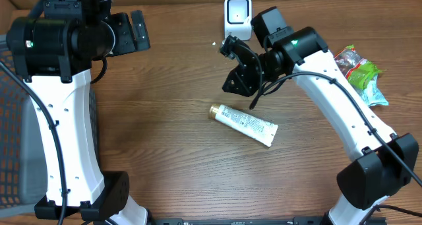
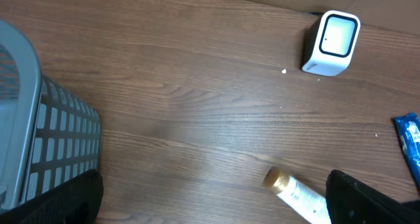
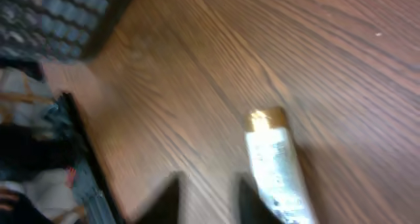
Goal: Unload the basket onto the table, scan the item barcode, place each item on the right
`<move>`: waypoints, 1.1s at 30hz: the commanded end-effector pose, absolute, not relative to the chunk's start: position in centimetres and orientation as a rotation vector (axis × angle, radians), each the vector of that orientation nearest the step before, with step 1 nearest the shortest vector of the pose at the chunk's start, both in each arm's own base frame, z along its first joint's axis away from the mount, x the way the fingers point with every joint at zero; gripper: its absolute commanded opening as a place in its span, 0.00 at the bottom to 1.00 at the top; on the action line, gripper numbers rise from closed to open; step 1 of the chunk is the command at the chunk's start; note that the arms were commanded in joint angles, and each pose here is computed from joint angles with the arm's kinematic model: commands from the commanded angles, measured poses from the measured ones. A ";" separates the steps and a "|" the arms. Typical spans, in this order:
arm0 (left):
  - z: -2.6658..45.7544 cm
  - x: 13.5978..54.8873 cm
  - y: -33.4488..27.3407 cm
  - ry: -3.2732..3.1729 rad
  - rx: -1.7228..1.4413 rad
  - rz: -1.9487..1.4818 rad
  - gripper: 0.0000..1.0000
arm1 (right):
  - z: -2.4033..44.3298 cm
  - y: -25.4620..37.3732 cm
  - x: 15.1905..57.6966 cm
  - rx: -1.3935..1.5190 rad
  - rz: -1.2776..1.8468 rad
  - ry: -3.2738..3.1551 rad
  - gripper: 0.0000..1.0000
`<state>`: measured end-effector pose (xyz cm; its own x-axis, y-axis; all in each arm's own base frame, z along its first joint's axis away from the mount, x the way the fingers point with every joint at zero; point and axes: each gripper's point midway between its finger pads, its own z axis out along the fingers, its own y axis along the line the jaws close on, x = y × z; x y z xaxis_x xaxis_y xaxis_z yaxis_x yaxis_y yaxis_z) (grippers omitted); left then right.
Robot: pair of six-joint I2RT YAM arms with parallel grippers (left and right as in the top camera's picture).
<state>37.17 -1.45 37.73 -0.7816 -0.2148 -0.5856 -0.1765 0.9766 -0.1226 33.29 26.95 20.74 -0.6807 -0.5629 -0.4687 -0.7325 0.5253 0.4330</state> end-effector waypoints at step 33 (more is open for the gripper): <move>37.8 37.2 -1.3 2.482 -0.293 -0.075 1.00 | 2.3 20.3 30.4 -0.917 0.861 2.691 0.77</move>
<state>37.17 -1.45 37.73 -0.7815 -0.2151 -0.5856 -0.1768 0.9766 -0.1228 30.93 20.12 2.62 -0.7750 -0.5314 -0.3420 -0.6318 0.6406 0.4364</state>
